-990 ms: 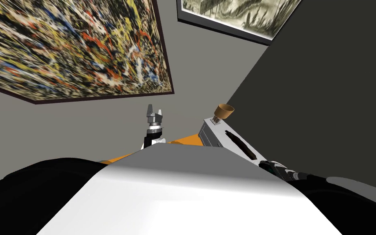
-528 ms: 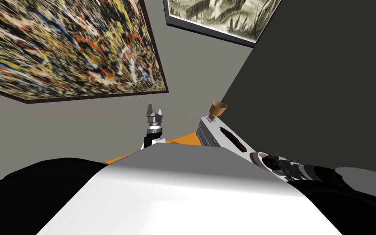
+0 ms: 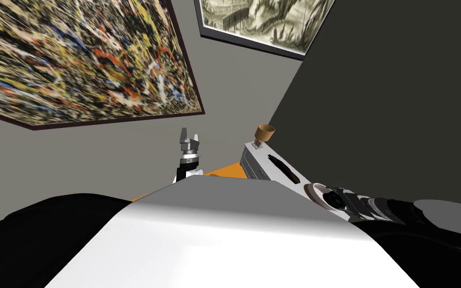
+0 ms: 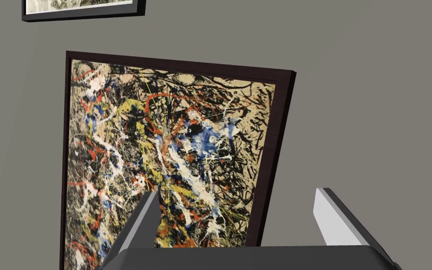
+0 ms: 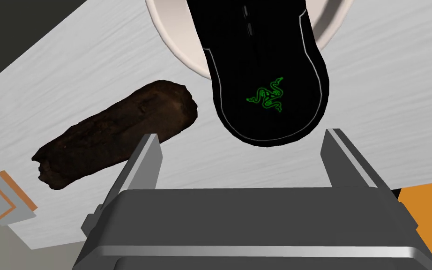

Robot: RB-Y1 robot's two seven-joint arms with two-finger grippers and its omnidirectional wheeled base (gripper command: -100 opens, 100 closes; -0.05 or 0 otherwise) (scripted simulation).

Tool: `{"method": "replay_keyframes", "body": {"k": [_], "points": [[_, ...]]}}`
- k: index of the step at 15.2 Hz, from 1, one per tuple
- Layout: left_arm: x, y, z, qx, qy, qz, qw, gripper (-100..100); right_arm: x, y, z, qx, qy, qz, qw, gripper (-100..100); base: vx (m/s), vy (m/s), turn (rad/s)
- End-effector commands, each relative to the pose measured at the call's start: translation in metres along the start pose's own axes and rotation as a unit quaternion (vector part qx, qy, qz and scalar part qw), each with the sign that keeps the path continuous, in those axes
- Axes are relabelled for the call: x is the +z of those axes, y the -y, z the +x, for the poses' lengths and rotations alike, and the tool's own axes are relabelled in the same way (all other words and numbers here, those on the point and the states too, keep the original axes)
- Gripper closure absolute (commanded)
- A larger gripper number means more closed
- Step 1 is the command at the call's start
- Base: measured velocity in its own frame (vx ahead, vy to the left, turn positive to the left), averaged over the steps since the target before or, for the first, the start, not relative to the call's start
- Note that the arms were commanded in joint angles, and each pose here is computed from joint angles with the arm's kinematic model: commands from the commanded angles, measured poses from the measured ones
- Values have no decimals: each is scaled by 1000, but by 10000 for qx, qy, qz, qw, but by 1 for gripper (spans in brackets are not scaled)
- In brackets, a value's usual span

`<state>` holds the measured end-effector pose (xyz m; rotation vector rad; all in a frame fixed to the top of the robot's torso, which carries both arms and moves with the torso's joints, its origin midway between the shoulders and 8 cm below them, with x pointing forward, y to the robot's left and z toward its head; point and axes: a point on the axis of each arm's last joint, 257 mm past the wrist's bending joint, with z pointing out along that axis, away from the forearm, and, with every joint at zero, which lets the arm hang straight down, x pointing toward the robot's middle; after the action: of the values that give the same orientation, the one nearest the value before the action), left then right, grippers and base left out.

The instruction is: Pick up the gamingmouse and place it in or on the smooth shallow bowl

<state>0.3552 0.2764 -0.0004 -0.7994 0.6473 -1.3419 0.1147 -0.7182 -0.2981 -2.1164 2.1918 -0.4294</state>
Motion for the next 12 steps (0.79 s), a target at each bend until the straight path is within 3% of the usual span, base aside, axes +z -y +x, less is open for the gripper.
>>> {"method": "replay_keyframes", "body": {"k": [1,6,12], "points": [[0,0,0,0,0,0,10000,0,-8,15,0,-64,34,-17,10000,-100,-3,25,-73],[0,0,0,0,0,0,10000,0,-26,47,3,-216,78,-37,9997,-100,-5,21,-75],[0,0,0,0,0,0,10000,0,-23,40,3,-184,67,-29,9998,-100,-1,3,-5]]}}
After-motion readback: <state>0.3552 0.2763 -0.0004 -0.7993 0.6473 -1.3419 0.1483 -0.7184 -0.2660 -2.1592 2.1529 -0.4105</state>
